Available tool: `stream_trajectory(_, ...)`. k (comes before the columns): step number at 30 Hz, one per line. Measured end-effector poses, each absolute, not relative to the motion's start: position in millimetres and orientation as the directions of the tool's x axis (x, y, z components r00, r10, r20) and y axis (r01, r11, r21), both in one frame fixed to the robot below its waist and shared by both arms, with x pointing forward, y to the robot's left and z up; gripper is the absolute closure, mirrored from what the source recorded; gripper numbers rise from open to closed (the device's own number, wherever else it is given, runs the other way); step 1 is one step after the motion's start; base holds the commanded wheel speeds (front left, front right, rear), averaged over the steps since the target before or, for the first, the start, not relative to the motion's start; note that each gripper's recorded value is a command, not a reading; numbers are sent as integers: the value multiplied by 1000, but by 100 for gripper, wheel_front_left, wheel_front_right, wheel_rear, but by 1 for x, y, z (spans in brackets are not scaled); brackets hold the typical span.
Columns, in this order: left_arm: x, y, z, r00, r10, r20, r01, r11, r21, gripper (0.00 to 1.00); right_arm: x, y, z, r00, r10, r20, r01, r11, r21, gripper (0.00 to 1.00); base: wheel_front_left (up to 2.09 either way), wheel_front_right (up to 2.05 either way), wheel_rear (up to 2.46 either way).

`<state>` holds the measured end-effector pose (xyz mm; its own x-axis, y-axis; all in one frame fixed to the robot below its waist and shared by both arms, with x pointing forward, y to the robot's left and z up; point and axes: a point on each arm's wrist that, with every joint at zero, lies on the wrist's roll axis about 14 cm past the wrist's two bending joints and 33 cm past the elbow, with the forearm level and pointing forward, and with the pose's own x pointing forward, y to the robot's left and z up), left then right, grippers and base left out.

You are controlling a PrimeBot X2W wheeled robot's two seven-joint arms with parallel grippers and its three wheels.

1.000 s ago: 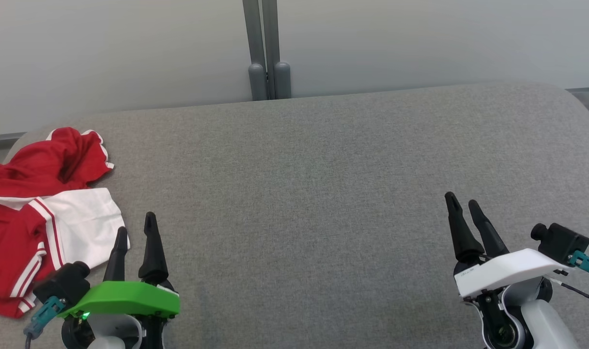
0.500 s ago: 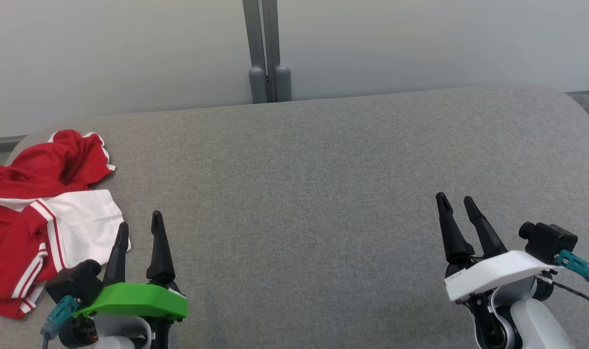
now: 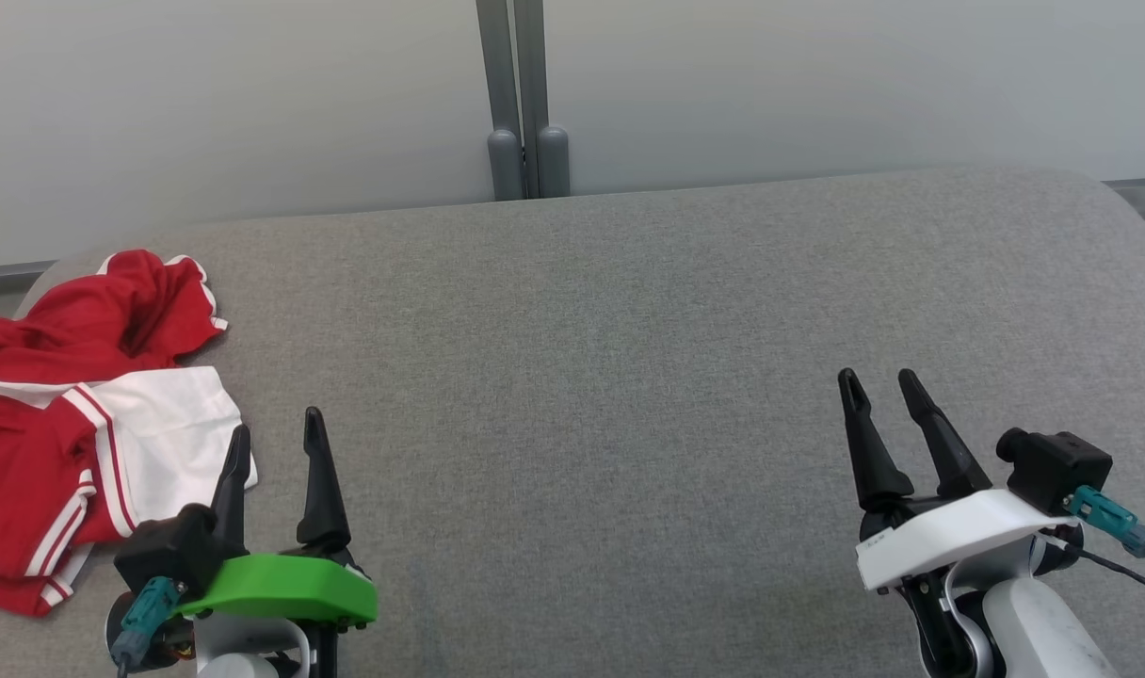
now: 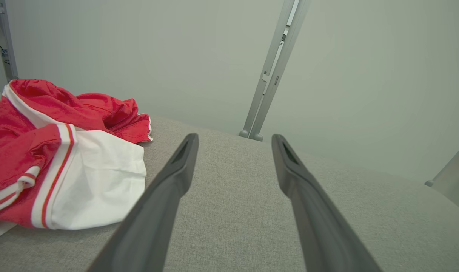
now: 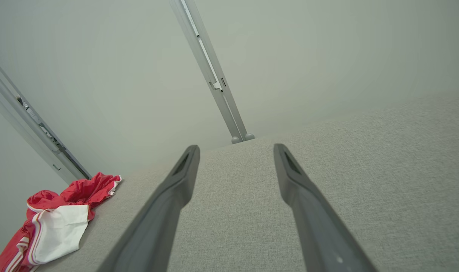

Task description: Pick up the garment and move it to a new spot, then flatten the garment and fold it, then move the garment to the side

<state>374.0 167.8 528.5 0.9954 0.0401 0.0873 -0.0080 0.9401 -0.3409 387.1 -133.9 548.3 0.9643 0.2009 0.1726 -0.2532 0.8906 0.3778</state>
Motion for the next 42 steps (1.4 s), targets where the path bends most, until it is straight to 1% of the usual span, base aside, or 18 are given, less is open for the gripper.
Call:
stream_trajectory(13, 373, 165, 532, 992, 31, 119, -2, 971, -240, 0, 387, -132, 552, 957, 216, 194, -265, 924, 277, 0, 0, 0, 0)
stream_trajectory(35, 371, 155, 540, 985, -6, 172, 28, 991, -130, 0, 387, -125, 562, 941, 238, 241, -281, 946, 162, 0, 0, 0, 0)
stream_trajectory(42, 371, 155, 544, 982, -6, 186, 29, 992, -123, 0, 387, -123, 562, 938, 247, 244, -287, 946, 149, 0, 0, 0, 0)
